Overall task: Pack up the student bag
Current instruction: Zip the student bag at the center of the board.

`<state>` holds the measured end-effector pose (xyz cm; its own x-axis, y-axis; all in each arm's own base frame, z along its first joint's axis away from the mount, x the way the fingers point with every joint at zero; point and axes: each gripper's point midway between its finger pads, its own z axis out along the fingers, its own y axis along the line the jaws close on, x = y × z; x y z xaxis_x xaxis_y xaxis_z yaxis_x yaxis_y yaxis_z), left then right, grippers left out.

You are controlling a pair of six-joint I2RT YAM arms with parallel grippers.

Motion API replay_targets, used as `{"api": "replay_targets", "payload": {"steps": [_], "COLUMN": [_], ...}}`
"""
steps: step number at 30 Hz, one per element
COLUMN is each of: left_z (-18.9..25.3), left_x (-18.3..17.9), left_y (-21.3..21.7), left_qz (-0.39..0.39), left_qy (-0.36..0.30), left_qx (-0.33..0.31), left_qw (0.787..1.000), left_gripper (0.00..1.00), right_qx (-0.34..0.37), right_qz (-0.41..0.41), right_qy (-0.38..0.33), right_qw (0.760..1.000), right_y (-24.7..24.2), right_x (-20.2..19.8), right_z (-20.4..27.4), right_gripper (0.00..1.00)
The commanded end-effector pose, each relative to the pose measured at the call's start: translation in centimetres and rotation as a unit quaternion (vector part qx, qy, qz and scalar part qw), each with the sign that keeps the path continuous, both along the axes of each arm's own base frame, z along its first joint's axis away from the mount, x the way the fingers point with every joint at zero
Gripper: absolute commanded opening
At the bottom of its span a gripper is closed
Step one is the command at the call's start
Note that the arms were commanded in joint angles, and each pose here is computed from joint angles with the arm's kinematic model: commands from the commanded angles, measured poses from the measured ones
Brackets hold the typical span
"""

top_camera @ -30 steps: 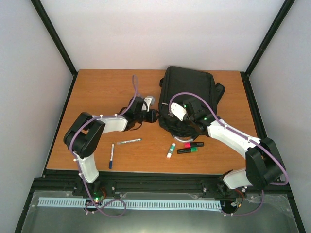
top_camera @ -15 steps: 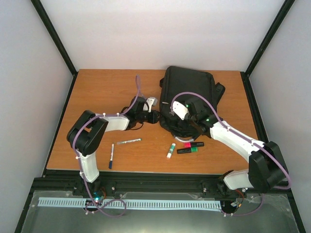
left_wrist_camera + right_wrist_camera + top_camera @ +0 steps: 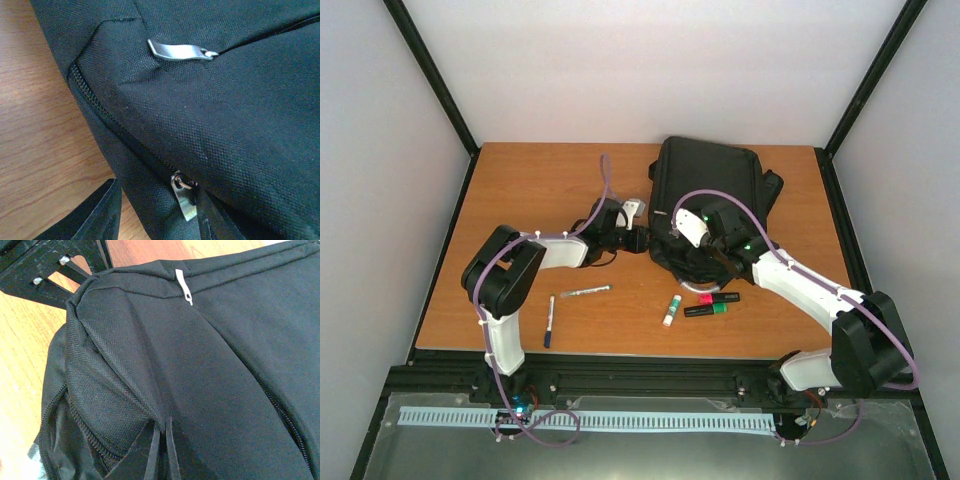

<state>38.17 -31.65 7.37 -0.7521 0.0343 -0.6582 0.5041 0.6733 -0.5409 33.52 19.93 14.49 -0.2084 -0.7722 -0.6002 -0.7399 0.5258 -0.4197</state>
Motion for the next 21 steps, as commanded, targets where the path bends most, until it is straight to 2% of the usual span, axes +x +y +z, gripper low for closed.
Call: {"api": "replay_targets", "payload": {"steps": [1, 9, 21], "left_z": [3.4, 5.2, 3.6], "left_x": [1.6, 0.4, 0.5], "left_y": [-0.1, -0.9, -2.3], "left_qz": [0.016, -0.021, -0.043], "left_qy": [-0.062, -0.090, -0.060], "left_qx": [-0.007, -0.040, -0.053], "left_qw": [0.998, 0.995, 0.996], "left_gripper": [0.42, 0.26, 0.21], "right_qx": [0.013, 0.012, 0.011], "right_qz": [-0.017, -0.018, -0.020], "right_qy": [-0.021, -0.019, -0.017], "right_qw": [1.000, 1.000, 1.000], "right_y": [-0.4, -0.5, -0.6], "right_x": [0.8, 0.9, 0.9], "right_z": [1.1, 0.9, 0.8], "right_gripper": [0.03, 0.03, 0.03]}}
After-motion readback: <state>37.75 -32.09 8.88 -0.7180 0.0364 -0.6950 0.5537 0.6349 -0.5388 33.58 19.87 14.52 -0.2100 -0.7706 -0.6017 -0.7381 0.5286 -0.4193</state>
